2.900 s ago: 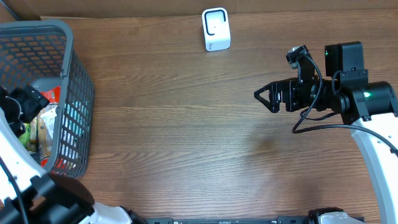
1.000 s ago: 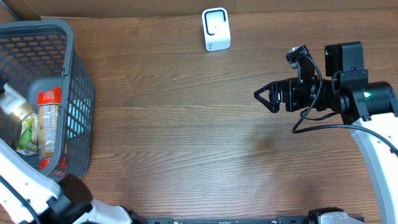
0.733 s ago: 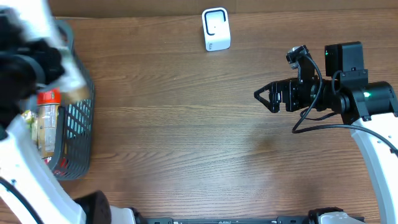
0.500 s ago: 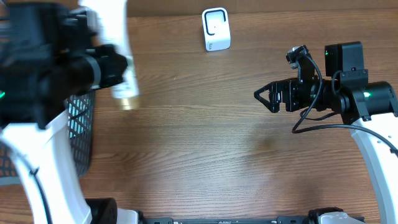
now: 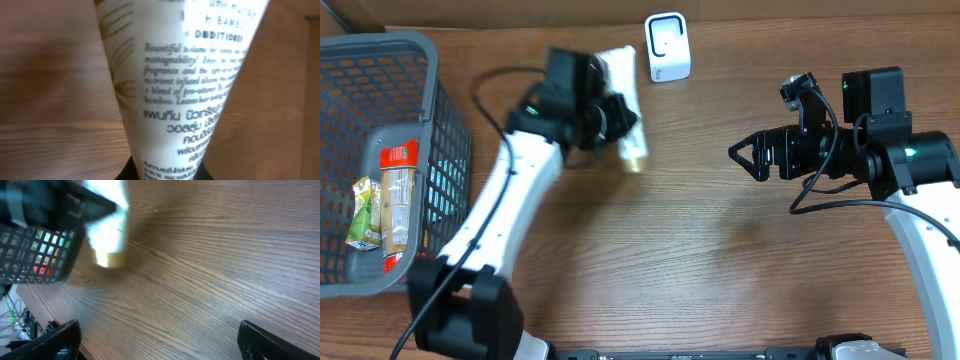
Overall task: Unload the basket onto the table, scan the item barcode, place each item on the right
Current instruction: 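Carry the tube to the table centre and release it, then return left gripper to basket and grasp the mint-green wrapped packet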
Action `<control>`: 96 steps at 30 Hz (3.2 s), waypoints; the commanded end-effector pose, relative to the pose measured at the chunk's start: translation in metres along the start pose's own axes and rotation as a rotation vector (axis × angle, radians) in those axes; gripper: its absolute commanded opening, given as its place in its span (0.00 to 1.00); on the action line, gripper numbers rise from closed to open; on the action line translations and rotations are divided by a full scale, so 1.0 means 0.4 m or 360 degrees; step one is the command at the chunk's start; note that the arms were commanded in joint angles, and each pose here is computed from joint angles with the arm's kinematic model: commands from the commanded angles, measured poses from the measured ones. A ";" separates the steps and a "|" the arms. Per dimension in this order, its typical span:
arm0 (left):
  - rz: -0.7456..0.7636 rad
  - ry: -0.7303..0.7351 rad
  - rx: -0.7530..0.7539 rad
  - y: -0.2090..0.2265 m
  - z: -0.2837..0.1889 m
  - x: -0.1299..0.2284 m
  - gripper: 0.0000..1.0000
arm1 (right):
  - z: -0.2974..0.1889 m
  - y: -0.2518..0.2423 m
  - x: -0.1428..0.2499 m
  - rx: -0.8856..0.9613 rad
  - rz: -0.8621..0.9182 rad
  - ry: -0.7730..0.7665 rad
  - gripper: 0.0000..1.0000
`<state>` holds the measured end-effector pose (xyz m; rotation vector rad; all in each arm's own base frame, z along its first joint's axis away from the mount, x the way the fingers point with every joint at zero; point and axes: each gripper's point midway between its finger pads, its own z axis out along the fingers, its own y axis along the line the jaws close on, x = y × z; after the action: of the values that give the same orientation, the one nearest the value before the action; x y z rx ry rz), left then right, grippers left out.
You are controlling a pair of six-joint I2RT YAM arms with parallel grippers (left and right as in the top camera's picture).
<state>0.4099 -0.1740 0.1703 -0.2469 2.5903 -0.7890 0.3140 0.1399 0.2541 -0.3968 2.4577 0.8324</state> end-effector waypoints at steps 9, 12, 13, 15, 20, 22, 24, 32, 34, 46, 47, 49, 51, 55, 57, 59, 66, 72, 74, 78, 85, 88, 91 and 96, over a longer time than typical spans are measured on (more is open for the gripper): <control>-0.0112 0.0349 0.0162 0.001 0.250 0.229 0.06 | -0.007 0.013 -0.015 -0.0017 -0.0019 -0.0022 1.00; -0.0051 0.0354 0.0245 -0.035 0.278 0.242 0.14 | -0.007 0.013 -0.015 -0.0017 -0.0019 -0.0022 1.00; -0.0031 0.0345 0.0264 -0.047 0.281 0.243 0.16 | -0.007 0.013 -0.015 -0.0017 -0.0019 -0.0022 1.00; -0.0016 0.0328 0.0281 -0.063 0.285 0.244 0.18 | -0.007 0.013 -0.015 -0.0017 -0.0019 -0.0022 1.00; -0.0066 0.0337 0.0306 -0.075 0.283 0.245 0.37 | -0.007 0.013 -0.015 -0.0017 -0.0019 -0.0022 1.00; -0.0058 0.0360 0.0346 -0.087 0.276 0.246 0.39 | -0.007 0.013 -0.015 -0.0017 -0.0019 -0.0022 1.00; -0.0040 0.0346 0.0375 -0.103 0.262 0.237 0.43 | -0.007 0.013 -0.015 -0.0017 -0.0019 -0.0022 1.00; 0.0113 0.0037 0.0325 -0.141 0.007 0.050 0.52 | -0.007 0.013 -0.015 -0.0017 -0.0019 -0.0022 1.00; 0.0160 -0.0079 0.0211 -0.125 -0.107 -0.006 0.53 | -0.007 0.013 -0.015 -0.0017 -0.0019 -0.0022 1.00; -0.0177 -0.0754 -0.0577 0.194 -0.792 -0.161 0.79 | -0.007 0.013 -0.015 -0.0017 -0.0019 -0.0022 1.00; -0.0263 -0.0781 -0.0635 0.241 -0.820 -0.158 0.79 | -0.007 0.013 -0.015 -0.0017 -0.0019 -0.0022 1.00; -0.0421 -0.0799 -0.0737 0.335 -0.856 -0.146 0.79 | -0.007 0.013 -0.015 -0.0017 -0.0019 -0.0022 1.00; -0.0584 -0.0792 -0.0818 0.430 -0.876 -0.128 0.79 | -0.007 0.013 -0.015 -0.0017 -0.0019 -0.0022 1.00; -0.0819 -0.0733 -0.0808 0.587 -0.840 -0.118 0.76 | -0.007 0.013 -0.015 -0.0017 -0.0019 -0.0022 1.00; -0.0879 -0.0680 -0.0810 0.665 -0.800 -0.121 0.72 | -0.007 0.013 -0.015 -0.0017 -0.0019 -0.0022 1.00; -0.0872 -0.0638 -0.0834 0.706 -0.774 -0.122 0.72 | -0.007 0.013 -0.015 -0.0017 -0.0019 -0.0022 1.00; -0.0698 -0.0418 -0.0857 0.824 -0.662 -0.126 0.79 | -0.007 0.013 -0.015 -0.0017 -0.0019 -0.0022 1.00; -0.0582 -0.0173 -0.0735 0.896 -0.543 -0.107 0.82 | -0.007 0.013 -0.015 -0.0017 -0.0019 -0.0022 1.00; -0.0554 -0.0098 -0.0673 0.914 -0.500 -0.097 0.81 | -0.007 0.013 -0.015 -0.0017 -0.0019 -0.0022 1.00; -0.0591 -0.0014 -0.0597 0.943 -0.434 -0.084 0.80 | -0.007 0.013 -0.015 -0.0017 -0.0019 -0.0022 1.00; -0.0593 0.0124 -0.0542 0.985 -0.336 -0.057 0.79 | -0.007 0.013 -0.015 -0.0017 -0.0019 -0.0022 1.00; -0.0602 0.0192 -0.0535 1.009 -0.299 -0.036 0.78 | -0.007 0.013 -0.015 -0.0017 -0.0019 -0.0022 1.00; -0.0624 0.0256 -0.0529 1.024 -0.265 -0.016 0.74 | -0.007 0.013 -0.015 -0.0017 -0.0019 -0.0022 1.00; -0.0637 0.0350 -0.0532 1.037 -0.219 0.012 0.56 | -0.007 0.013 -0.015 -0.0017 -0.0019 -0.0022 1.00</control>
<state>0.3534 0.2229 0.0373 -0.8528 2.8219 -0.4754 0.3140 0.1399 0.2540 -0.3961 2.4583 0.8322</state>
